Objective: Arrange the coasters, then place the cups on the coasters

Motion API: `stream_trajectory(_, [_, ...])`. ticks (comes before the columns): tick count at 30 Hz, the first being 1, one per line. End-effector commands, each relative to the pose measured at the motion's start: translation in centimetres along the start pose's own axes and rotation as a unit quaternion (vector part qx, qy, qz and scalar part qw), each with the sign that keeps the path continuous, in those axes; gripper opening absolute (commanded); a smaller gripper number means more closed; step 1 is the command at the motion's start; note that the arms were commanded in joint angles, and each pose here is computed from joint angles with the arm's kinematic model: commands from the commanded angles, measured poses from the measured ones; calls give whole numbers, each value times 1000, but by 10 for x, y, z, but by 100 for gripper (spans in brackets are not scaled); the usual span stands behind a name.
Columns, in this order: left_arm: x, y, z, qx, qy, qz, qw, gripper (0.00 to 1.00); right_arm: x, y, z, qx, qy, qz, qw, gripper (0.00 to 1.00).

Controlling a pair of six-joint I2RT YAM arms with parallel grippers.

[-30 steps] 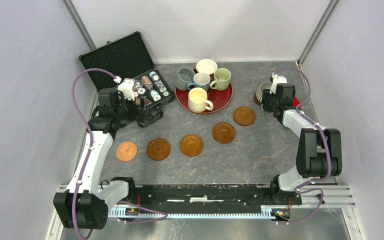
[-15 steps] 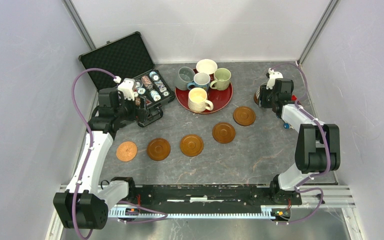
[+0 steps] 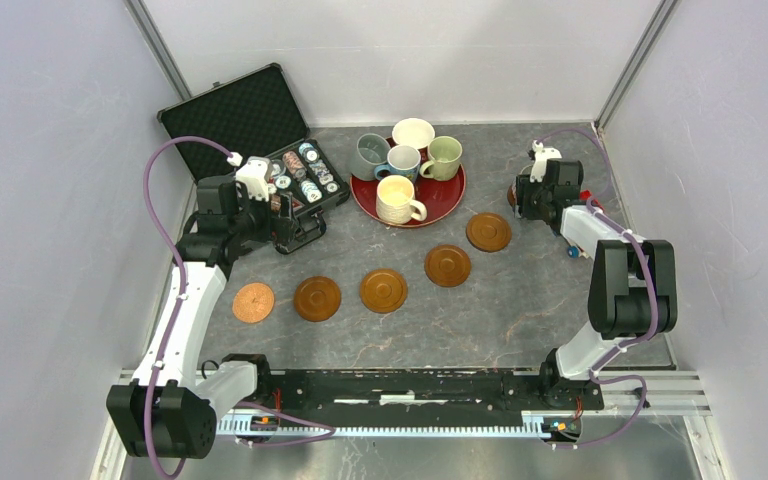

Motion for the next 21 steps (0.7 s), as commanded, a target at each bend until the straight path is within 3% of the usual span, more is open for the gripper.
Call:
stream_trajectory(1, [4,1,-2,-10,-18,-16,1000,100,17,0,-4,-12,-11,-16,1000,53])
stream_trajectory(8, [5,1,-2,-10,-19,-17,1000,100,18,-2,-12,-29,-39,-2,999,57])
stream_trajectory(13, [5,1,-2,-11,-19,-17,1000,100,22,-4,-11,-15,-46,-2,999,68])
stream_trajectory(18, [5,2,-3,-16,-18,-15,1000,100,38,-13,3,76,-98,-44,991,73])
stream_trajectory(21, [6,1,-3,-21,-15,-12,1000,100,55,-21,22,157,-153,-87,972,80])
Point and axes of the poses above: each gripper's point midway between its finger pads, its own y axis out along the fingers, its own z axis along the line the jaws close on, x = y × z, the point moved 10 cm from there along -y, back along the fingers, and after that the axes turned 7 degrees about -y, right-handed, at the moved point
